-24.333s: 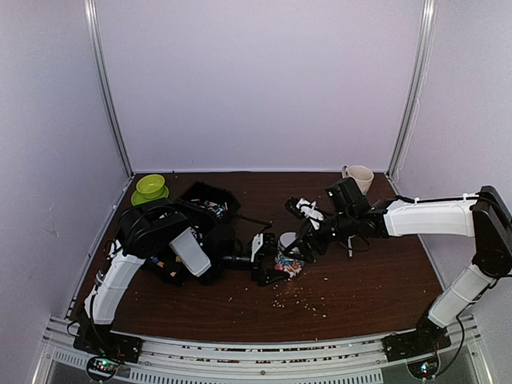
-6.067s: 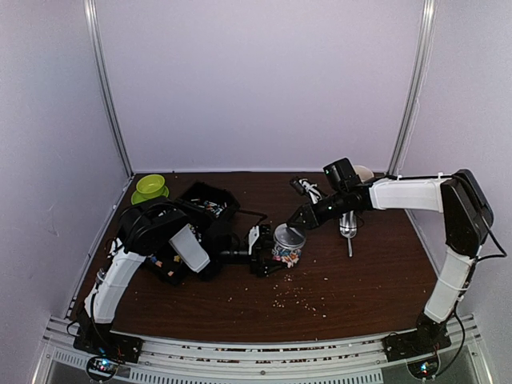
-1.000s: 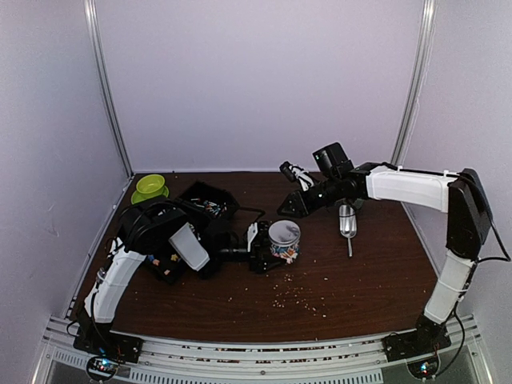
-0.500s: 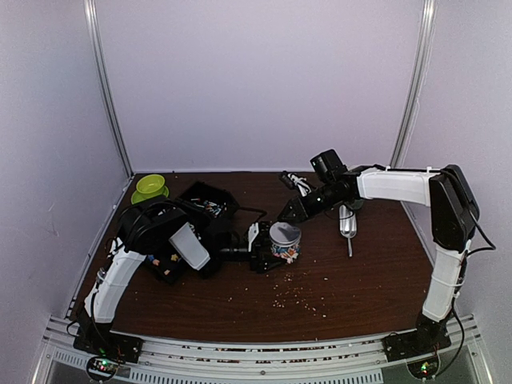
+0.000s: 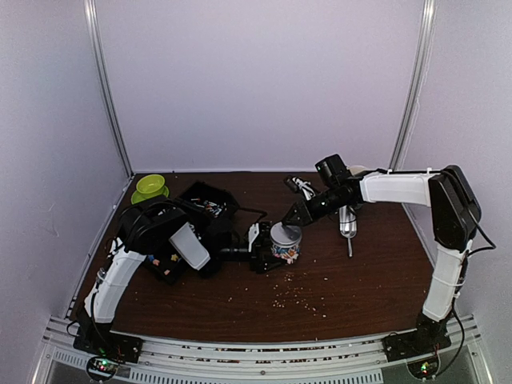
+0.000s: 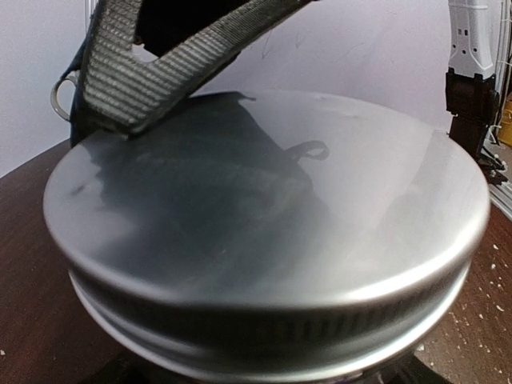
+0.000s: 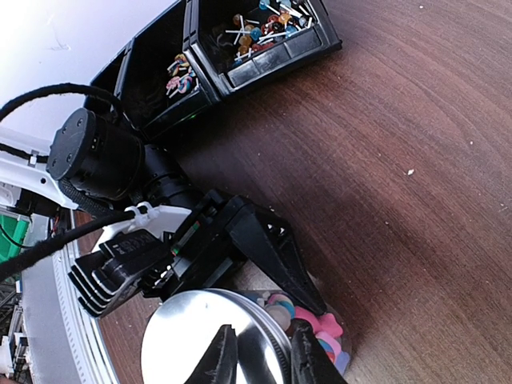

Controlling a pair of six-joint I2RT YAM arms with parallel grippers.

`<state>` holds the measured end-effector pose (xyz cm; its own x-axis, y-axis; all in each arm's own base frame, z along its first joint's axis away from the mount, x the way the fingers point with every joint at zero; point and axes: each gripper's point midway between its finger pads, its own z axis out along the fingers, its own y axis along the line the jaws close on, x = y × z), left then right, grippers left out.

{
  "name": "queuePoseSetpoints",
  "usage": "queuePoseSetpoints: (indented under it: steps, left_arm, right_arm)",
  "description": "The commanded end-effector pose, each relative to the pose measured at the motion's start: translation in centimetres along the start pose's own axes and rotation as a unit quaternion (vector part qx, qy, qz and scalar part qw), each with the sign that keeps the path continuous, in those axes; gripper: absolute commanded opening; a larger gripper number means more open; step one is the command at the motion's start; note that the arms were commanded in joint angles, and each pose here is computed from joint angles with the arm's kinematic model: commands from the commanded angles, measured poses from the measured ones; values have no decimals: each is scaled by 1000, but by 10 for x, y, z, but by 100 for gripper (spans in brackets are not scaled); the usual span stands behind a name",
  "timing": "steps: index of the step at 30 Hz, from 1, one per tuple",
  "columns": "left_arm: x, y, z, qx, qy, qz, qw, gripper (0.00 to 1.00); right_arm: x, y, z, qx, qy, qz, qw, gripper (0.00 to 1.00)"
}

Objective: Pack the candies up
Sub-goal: Screw the box lid onto the packing bottle.

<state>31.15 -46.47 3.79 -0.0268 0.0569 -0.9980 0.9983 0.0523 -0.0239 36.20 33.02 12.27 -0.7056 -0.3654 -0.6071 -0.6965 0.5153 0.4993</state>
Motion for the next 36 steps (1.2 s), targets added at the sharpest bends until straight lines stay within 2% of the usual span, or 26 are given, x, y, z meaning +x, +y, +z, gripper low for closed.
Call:
queuePoseSetpoints:
  steps: [1, 7, 19, 31, 36]
  left_arm:
    - [42, 4, -6, -16, 52, -73, 996, 73]
    - [40, 11, -10, -25, 42, -85, 995, 73]
    - [43, 15, -10, -31, 45, -92, 994, 73]
    - [44, 15, -10, -32, 50, -94, 994, 72]
    - [44, 15, -10, -30, 49, -93, 994, 72]
  right_arm:
    - [20, 3, -9, 4, 19, 11, 1000, 20]
    - [39, 2, -16, 19, 22, 19, 999, 15]
    - [75, 20, -27, 18, 28, 19, 999, 13]
    - [89, 50, -26, 4, 51, -7, 999, 15]
    - [98, 49, -35, 26, 64, -20, 997, 20]
